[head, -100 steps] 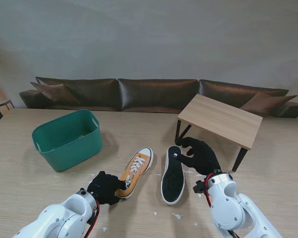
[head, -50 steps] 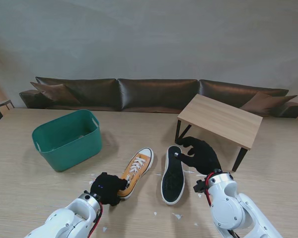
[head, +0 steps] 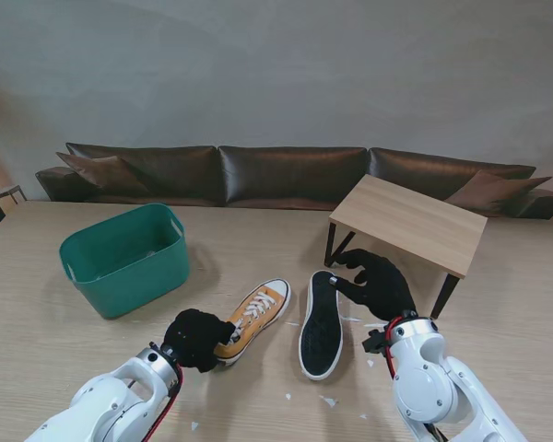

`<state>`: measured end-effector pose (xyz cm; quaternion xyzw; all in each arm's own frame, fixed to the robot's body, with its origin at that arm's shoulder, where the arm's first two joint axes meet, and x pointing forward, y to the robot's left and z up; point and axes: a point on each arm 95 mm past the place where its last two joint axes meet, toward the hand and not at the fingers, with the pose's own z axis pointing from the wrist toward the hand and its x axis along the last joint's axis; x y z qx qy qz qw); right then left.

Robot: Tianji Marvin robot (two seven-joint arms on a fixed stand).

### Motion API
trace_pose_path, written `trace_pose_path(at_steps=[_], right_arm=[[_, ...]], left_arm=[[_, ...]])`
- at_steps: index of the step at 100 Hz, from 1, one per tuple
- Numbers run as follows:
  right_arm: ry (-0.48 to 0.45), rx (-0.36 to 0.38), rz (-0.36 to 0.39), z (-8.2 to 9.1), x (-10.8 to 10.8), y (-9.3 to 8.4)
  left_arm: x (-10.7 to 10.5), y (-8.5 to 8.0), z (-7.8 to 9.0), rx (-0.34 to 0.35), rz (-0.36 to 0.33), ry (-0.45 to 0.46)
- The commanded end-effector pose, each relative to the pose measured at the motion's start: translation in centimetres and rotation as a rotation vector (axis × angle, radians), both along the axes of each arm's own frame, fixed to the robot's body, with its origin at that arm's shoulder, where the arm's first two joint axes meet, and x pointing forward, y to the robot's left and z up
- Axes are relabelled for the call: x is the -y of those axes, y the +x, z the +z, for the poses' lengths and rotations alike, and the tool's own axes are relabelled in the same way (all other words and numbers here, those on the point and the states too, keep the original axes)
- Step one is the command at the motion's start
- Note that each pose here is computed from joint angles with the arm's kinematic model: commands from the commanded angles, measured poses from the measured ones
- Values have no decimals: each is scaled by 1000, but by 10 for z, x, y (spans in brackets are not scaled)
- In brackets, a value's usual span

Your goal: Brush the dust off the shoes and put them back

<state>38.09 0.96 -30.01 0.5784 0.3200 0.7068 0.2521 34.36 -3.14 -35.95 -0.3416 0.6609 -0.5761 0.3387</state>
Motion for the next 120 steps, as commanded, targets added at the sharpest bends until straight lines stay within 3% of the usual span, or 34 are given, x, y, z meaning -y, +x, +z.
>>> trace_pose_path(at_steps=[1,63,99,120], right_arm=[[7,-7,5,0,-2,0],[23,-14,1,-4,-2,6],[41,-5,-8,-4,-2,8],[39,-20,-2,-8,-3,10]], left_arm=[[4,10,19,39,-7,-18],[4,20,51,88,-61,-96],[6,23,110,232,-112,-151],[16,34,143,305,-168,-189]])
